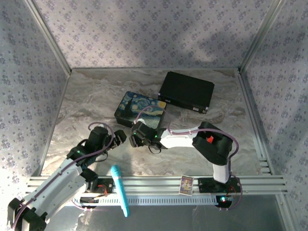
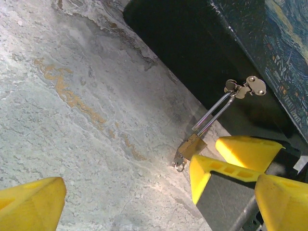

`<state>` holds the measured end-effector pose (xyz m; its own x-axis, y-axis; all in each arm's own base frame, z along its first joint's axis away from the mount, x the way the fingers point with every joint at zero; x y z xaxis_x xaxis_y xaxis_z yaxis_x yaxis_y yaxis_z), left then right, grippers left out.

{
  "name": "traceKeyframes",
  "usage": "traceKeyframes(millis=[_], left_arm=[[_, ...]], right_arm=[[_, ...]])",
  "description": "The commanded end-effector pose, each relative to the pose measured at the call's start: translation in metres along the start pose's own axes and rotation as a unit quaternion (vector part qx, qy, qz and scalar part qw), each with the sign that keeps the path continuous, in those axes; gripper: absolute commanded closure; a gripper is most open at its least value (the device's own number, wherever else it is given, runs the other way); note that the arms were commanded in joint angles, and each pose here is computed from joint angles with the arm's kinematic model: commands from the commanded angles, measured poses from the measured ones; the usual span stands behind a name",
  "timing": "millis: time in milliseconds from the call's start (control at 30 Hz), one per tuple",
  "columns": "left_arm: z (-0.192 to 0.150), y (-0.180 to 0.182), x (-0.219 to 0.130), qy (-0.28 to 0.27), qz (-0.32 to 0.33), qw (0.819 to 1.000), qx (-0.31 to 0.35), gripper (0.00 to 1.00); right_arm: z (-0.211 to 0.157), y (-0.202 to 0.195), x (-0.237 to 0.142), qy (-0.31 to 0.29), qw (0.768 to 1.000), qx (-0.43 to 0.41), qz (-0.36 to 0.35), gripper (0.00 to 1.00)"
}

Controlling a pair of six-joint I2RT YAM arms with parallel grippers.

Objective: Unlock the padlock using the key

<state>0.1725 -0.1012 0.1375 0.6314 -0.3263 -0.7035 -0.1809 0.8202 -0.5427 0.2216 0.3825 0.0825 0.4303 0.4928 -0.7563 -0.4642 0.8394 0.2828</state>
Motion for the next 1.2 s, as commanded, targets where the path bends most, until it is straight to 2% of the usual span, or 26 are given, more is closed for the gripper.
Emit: traceKeyframes(millis=[0,233,433,567,633,767,833,933,1033,1167], left_arm=[[0.003,-0.004,0.0,-0.003,-0.004,1.0,-0.003,0.0],[0.002,-0.001,0.001,-0.001,0.002,1.0,-0.002,0.0],[0.001,0.001,0.001,-0.001,0.003,1.0,-0.002,0.0],[0.002,0.0,0.001,-0.005,0.002,1.0,0.007,0.0],[0.005,-0.003,0.0,-0.008,0.0,1.0,0.024,0.0],[0.015,-0.015,-0.007,-0.021,-0.002,0.996,0.083,0.0],[0.022,-0.023,-0.014,-0.031,0.006,0.993,0.115,0.0],[0.03,-0.045,-0.023,-0.043,0.011,0.981,0.191,0.0],[0.035,-0.07,-0.025,-0.047,0.038,0.958,0.28,0.0],[0.028,-0.104,-0.005,-0.001,0.099,0.899,0.427,0.0]], right_arm=[[0.007,-0.003,0.011,-0.018,1.0,0.012,-0.018,0.42],[0.002,-0.004,0.023,-0.011,1.0,0.018,0.005,0.47],[-0.004,-0.005,0.018,-0.013,1.0,0.02,0.012,0.62],[-0.01,-0.009,0.013,-0.016,0.999,0.029,0.02,0.77],[-0.013,-0.01,0.01,-0.019,0.998,0.042,0.031,0.86],[-0.02,-0.013,0.0,-0.025,0.996,0.064,0.057,0.88],[-0.025,-0.017,-0.004,-0.021,0.994,0.075,0.07,0.94],[-0.033,-0.025,-0.013,-0.023,0.992,0.093,0.078,0.97],[-0.039,-0.038,-0.024,-0.027,0.993,0.102,0.06,0.97],[-0.05,-0.058,-0.033,-0.031,0.989,0.133,0.064,0.97]])
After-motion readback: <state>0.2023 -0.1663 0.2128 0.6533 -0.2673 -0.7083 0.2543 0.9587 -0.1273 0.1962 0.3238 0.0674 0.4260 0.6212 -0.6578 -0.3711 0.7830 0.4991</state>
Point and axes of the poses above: each hand's point on the last joint's axis, 136 mm out from that joint toward the fingers, its own x axis out along the fingers, its own y axis along the line the jaws close on, z = x × y, the point moved 5 cm from there along -x, back along the fingers, and after that the axes turned 2 degrees about x, right-handed, at the moved point
